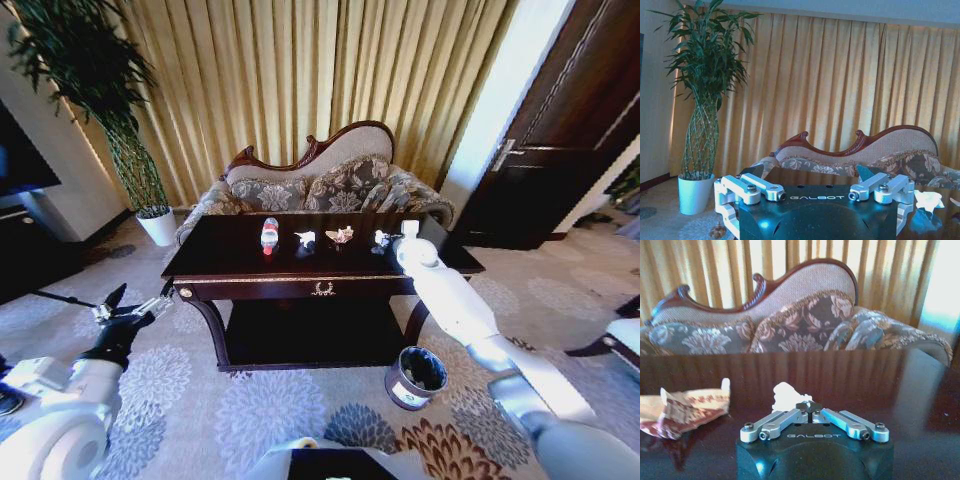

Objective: Move to the front of the table and place the trash on the table into the trash bin.

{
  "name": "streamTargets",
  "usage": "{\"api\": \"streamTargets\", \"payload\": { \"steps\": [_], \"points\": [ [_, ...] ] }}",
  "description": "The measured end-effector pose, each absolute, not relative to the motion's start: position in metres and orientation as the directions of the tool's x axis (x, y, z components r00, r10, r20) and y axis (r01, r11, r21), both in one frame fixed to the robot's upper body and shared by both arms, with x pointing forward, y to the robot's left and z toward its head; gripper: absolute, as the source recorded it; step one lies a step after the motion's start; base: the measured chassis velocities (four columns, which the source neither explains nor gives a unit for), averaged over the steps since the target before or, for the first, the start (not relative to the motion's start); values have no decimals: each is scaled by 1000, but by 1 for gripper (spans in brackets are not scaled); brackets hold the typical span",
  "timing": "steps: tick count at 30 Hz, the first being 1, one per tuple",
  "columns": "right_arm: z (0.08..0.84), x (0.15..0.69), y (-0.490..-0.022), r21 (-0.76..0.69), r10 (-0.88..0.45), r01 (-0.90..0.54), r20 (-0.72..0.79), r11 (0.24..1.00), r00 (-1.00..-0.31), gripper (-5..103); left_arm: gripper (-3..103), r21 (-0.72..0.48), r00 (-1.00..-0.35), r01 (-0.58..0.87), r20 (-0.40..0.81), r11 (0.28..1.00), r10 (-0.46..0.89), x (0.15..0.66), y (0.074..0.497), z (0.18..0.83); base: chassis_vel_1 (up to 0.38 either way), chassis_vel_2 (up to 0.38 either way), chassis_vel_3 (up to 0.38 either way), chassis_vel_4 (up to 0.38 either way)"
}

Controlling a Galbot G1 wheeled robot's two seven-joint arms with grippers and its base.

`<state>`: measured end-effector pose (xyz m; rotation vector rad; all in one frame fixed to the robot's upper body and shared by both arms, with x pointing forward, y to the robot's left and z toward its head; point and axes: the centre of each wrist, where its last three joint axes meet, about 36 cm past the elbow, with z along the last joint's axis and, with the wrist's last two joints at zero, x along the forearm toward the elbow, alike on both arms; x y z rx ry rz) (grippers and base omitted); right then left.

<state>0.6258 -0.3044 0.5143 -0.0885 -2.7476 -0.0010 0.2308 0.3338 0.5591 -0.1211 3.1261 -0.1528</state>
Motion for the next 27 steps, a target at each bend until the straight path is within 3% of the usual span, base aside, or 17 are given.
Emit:
{"api": "streamTargets", "payload": {
  "steps": [9, 13, 27],
  "points": [
    [541, 592, -307, 58, 19, 33, 228, 998, -973, 0, 100, -98, -997, -80, -11, 992, -81, 231, 334, 559, 0, 0, 0, 0],
    [550, 553, -322, 77, 1, 14, 161, 997, -987, 0, 100, -102, -997, -76, -20, 992, -78, 232, 334, 560, 0, 0, 0, 0],
    [551, 429, -352, 96, -47, -36, 117, 995, -992, 0, 100, -124, -998, -57, -18, 991, -60, 234, 329, 554, 0, 0, 0, 0]
  ]
}}
